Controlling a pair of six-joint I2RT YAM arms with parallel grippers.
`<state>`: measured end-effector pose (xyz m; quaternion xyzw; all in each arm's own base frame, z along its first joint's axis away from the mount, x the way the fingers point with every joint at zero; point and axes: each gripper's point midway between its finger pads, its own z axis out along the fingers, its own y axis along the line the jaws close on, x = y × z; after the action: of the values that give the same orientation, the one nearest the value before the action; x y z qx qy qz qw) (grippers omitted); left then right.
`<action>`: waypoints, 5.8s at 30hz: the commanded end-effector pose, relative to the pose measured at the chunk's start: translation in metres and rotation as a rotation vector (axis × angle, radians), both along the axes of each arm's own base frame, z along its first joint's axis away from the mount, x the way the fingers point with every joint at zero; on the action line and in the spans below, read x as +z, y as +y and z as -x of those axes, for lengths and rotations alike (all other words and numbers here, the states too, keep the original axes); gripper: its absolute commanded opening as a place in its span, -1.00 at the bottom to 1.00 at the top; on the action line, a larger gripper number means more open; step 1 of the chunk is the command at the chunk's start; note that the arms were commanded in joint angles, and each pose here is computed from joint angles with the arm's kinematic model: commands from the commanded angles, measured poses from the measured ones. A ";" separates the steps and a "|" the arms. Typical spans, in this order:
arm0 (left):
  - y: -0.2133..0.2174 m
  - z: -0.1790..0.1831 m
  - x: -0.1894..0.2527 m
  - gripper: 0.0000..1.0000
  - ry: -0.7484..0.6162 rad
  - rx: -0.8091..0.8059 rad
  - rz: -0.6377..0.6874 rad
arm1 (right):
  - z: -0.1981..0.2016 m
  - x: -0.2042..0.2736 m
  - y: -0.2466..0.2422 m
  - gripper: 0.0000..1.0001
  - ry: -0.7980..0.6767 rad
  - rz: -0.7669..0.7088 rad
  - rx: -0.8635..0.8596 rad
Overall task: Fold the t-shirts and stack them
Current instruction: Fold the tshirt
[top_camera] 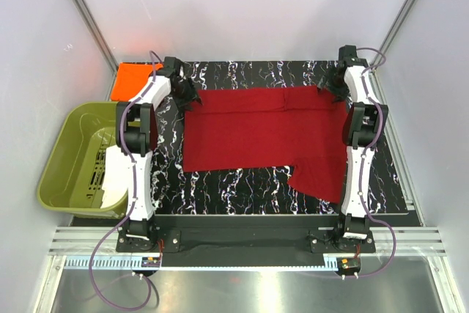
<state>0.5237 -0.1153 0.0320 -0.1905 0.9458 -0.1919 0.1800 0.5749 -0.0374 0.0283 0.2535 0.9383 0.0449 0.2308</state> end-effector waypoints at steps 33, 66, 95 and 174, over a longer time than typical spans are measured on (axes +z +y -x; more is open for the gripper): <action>0.033 0.264 0.021 0.07 0.115 0.140 -0.258 | 0.314 0.108 0.081 0.70 0.177 -0.349 -0.086; 0.029 0.285 -0.017 -0.14 0.260 0.115 -0.184 | 0.355 0.058 0.020 0.71 0.377 -0.325 -0.617; 0.020 0.256 -0.014 -1.00 0.184 0.057 -0.147 | 0.373 0.004 -0.006 0.24 0.511 -0.155 -0.611; 0.032 0.131 0.060 -1.00 0.082 0.094 -0.213 | 0.139 0.084 -0.033 -1.00 0.081 -0.326 -0.236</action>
<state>0.3736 -0.0905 0.0800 -0.2247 0.9605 -0.0774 0.1447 0.4174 -0.0763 0.1036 0.4224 0.8852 0.1339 0.1413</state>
